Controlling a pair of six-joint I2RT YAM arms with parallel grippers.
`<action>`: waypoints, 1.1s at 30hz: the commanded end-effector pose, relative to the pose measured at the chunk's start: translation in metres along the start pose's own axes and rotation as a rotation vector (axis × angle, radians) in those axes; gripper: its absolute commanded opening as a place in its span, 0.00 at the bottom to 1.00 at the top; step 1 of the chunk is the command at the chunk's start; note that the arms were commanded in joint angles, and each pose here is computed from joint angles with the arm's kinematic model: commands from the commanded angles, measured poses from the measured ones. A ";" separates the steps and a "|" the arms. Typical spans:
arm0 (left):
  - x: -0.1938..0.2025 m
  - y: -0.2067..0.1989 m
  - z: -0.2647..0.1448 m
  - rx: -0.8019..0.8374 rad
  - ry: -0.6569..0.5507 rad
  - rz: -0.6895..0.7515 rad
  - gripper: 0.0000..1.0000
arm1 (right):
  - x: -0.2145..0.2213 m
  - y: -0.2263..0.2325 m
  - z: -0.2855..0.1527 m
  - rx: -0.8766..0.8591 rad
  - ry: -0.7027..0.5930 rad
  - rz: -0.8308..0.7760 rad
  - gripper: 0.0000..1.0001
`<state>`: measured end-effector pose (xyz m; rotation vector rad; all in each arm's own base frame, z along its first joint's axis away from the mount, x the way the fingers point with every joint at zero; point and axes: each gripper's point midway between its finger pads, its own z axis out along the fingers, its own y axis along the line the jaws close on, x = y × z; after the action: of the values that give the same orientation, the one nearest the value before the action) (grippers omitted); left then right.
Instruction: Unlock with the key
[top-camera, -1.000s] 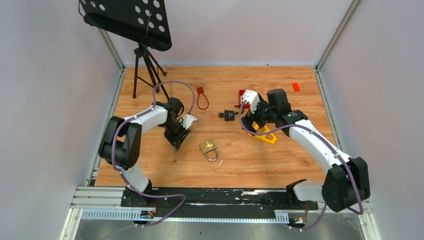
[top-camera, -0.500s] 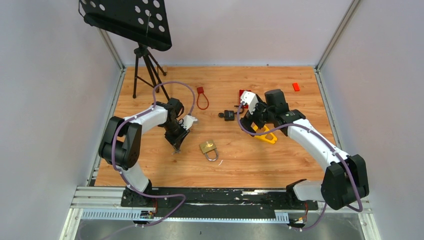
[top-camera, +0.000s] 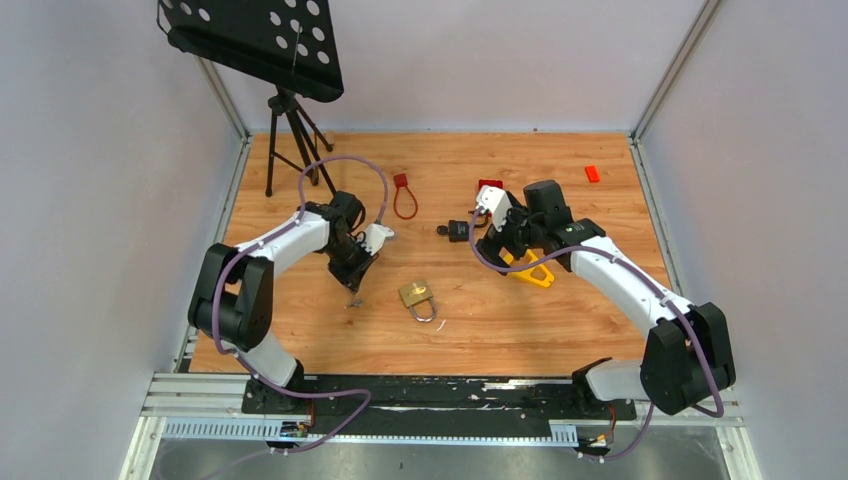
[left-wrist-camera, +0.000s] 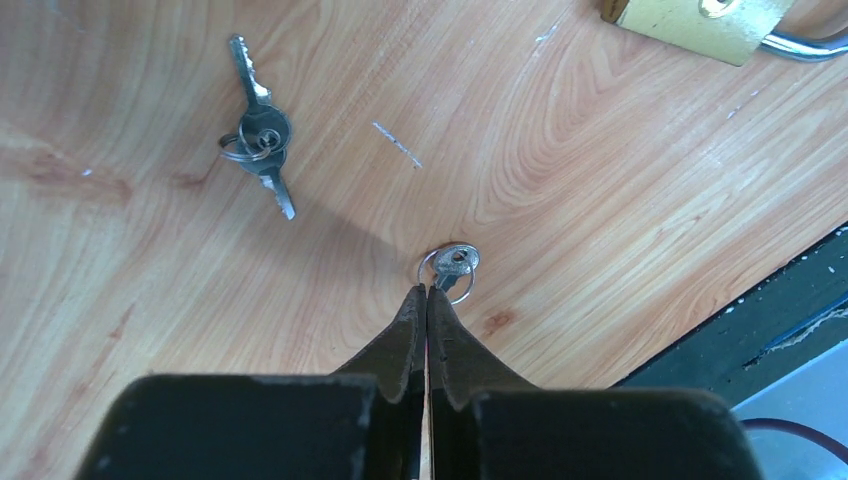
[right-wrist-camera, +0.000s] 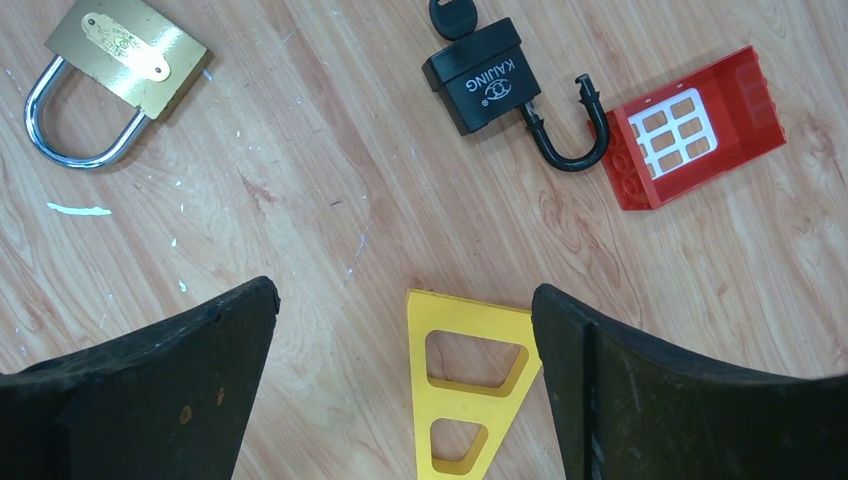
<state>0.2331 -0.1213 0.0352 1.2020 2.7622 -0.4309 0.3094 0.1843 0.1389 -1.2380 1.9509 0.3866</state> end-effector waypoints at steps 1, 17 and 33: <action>-0.023 0.000 -0.023 -0.029 -0.119 0.025 0.02 | -0.006 -0.002 0.000 0.006 -0.011 -0.027 1.00; 0.007 -0.007 0.004 0.056 0.051 -0.029 0.59 | -0.005 -0.002 0.001 0.008 -0.004 -0.032 1.00; 0.014 -0.022 0.008 0.178 0.124 -0.043 0.53 | -0.003 -0.001 0.002 0.007 0.004 -0.037 1.00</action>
<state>0.2057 -0.1221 0.0225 1.2364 2.9273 -0.5714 0.3093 0.1846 0.1366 -1.2552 1.9514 0.3677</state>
